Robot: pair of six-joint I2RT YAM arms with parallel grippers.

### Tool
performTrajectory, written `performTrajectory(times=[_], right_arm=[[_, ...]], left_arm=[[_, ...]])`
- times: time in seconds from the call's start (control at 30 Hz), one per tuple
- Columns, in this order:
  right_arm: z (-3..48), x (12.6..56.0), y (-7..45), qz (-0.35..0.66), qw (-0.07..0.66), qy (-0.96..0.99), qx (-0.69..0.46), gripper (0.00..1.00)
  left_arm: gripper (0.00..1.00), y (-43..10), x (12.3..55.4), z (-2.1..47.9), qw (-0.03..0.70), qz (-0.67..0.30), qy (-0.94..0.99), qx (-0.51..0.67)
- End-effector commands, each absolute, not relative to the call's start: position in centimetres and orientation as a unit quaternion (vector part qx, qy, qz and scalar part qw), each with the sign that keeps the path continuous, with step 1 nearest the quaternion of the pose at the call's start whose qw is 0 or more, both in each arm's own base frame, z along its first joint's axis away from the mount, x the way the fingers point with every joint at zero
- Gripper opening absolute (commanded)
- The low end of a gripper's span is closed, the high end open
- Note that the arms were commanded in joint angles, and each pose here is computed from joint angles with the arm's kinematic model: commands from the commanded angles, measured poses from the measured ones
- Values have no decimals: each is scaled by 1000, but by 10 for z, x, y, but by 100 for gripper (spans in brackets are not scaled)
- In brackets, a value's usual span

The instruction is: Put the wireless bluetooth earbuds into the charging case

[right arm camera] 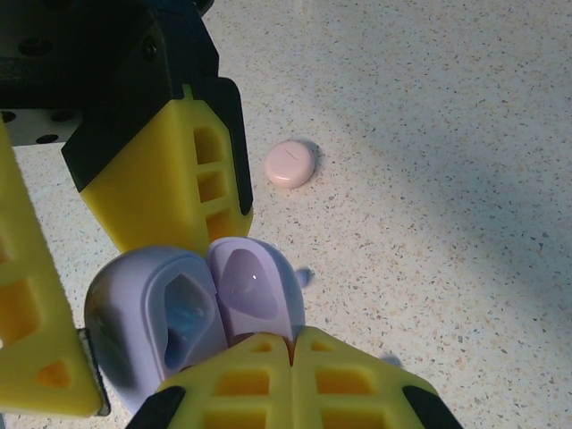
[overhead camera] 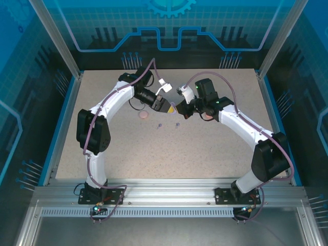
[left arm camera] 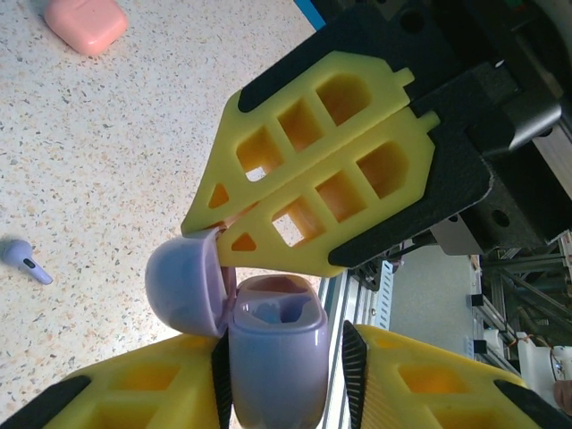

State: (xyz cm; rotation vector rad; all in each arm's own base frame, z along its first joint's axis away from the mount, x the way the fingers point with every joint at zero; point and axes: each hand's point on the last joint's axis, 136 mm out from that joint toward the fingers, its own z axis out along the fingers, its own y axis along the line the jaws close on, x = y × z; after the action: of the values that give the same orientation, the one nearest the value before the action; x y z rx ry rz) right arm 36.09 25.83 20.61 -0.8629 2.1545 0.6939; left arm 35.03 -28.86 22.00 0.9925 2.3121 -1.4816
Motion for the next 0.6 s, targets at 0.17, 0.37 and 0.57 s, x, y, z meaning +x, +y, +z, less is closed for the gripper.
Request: performTrajectory(times=[0.17,0.37,0.57], right_arm=[[219,362,268,282,357,825,-335,0],[225,366,264,280,363,828,-322,6],[246,367,246,287,381,831,-288,44]], left_arm=[[17,-291,351,217,108,-520,777,337],[0,-289,352,217,112,-518,779,333],[0,-277,364,222,155,-520,781,308]])
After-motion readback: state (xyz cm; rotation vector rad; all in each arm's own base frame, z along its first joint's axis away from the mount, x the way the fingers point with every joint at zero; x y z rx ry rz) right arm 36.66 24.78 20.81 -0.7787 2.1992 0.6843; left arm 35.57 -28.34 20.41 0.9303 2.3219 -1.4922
